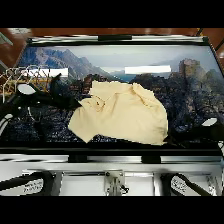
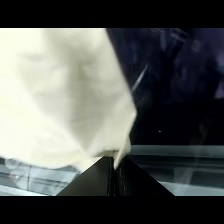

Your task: Fold the shirts.

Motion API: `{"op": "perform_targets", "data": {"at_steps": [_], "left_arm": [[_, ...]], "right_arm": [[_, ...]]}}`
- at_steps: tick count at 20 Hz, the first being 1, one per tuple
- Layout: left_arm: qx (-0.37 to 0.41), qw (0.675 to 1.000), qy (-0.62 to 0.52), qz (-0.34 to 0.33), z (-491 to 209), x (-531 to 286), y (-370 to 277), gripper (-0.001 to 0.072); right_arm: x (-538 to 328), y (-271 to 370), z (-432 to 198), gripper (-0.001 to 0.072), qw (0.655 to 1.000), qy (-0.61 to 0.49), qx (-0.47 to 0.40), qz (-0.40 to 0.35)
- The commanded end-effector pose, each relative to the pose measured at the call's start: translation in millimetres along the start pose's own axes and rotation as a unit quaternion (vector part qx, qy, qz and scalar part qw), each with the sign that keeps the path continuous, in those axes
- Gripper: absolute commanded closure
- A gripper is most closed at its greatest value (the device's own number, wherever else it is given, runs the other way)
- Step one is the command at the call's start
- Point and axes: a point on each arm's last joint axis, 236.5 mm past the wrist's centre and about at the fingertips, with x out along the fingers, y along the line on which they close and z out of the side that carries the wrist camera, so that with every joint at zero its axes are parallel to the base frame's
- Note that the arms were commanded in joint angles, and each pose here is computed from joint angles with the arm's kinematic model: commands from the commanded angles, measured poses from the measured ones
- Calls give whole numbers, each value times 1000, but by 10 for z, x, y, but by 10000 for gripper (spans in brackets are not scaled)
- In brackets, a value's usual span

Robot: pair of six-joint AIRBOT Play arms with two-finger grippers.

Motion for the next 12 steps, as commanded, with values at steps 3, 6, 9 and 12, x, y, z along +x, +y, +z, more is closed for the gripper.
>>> {"op": "perform_targets", "data": {"at_steps": [3,6,9,12], "left_arm": [[231,944,-237,6,1327,-1639,-1574,677],[373,804,-463,15,1532,-3460,-3143,676],[424,648,-632,4,845,-4908,-4219,675],[434,602,-670,5,175,-5292,-4489,675]], "right_arm": [[-1922,1589,679,651,921,-294,-234,104],[-4108,2690,274,651,731,-585,-340,86],[-5513,3248,-899,651,538,-752,-377,51],[-5862,3315,-1720,651,472,-797,-377,2]]}}
